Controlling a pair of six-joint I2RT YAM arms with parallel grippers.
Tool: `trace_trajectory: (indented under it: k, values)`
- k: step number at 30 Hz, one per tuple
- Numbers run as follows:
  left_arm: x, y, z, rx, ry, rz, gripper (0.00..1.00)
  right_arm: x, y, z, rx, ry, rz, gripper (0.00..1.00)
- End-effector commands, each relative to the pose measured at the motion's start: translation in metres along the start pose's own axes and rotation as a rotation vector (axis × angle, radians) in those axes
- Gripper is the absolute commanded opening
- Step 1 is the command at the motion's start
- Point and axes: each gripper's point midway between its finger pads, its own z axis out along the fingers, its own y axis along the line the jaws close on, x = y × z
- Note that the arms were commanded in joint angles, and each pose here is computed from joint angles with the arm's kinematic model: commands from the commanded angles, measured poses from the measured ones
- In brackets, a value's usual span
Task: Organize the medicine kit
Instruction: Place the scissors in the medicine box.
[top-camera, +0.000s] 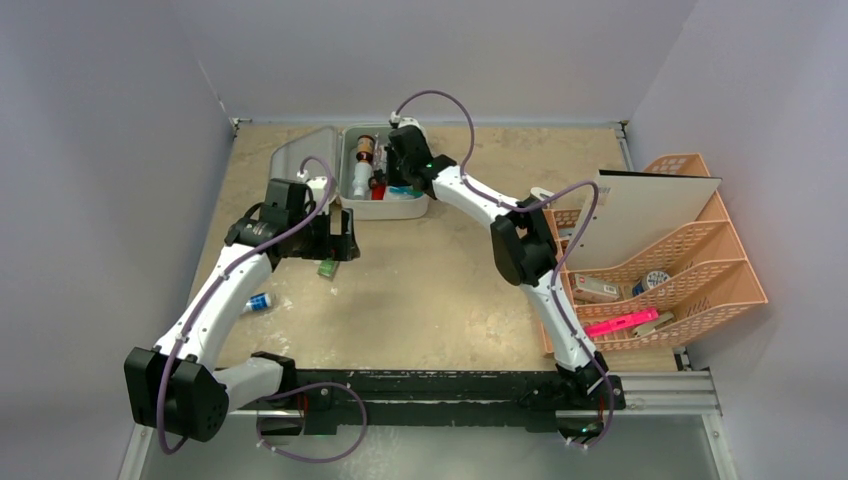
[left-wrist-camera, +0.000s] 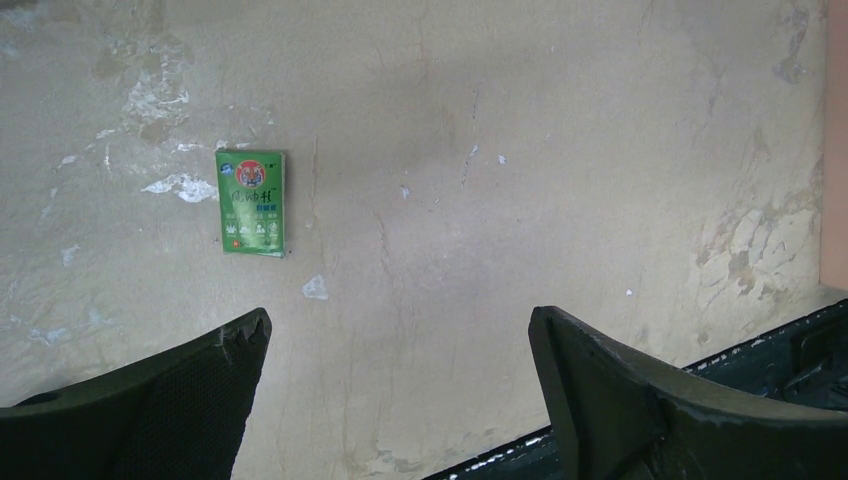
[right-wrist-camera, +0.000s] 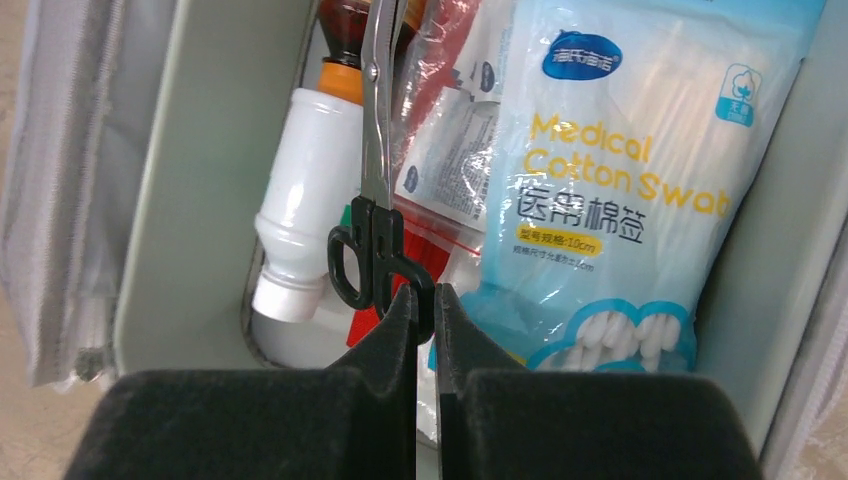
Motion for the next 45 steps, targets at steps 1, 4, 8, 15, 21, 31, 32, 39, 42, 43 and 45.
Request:
trace_trajectory:
  k: [1, 4, 8, 15, 21, 31, 32, 39, 42, 43, 45]
  values:
    - [-0.008, 0.001, -0.007, -0.007, -0.044, 0.032, 1.00, -0.011, -0.007, 0.001, 0.048, -0.019, 0.019, 0.04]
    - [-0.008, 0.001, -0.006, -0.005, -0.044, 0.032, 1.00, -0.009, -0.008, 0.001, 0.051, -0.013, 0.021, 0.05]
    - [-0.010, 0.003, -0.007, -0.016, -0.050, 0.029, 1.00, -0.005, -0.013, 0.000, 0.072, -0.007, 0.018, 0.12]
    - [-0.010, 0.011, -0.007, -0.058, -0.046, 0.012, 1.00, -0.027, 0.003, -0.010, 0.004, -0.039, -0.010, 0.22]
    - [-0.009, 0.021, -0.004, -0.113, -0.039, -0.013, 1.00, -0.059, 0.024, -0.041, -0.067, -0.092, -0.014, 0.27]
    - [0.003, 0.034, 0.018, -0.155, 0.034, -0.089, 0.99, -0.088, 0.047, -0.130, -0.184, -0.140, -0.037, 0.64]
    - [0.005, 0.031, 0.021, -0.137, 0.054, -0.084, 0.98, -0.085, 0.050, -0.143, -0.204, -0.124, -0.039, 0.72]
    - [0.005, 0.052, 0.030, -0.245, 0.137, -0.062, 0.92, -0.046, 0.040, -0.223, -0.298, -0.125, -0.044, 0.99]
    - [-0.001, 0.060, 0.034, -0.278, 0.158, -0.048, 0.91, -0.029, 0.033, -0.252, -0.320, -0.124, -0.055, 0.99]
    - [-0.003, 0.060, 0.036, -0.278, 0.167, -0.040, 0.90, -0.027, 0.031, -0.264, -0.325, -0.131, -0.049, 0.99]
    - [-0.006, 0.063, 0.041, -0.278, 0.180, -0.015, 0.89, -0.016, 0.029, -0.281, -0.340, -0.116, -0.025, 0.99]
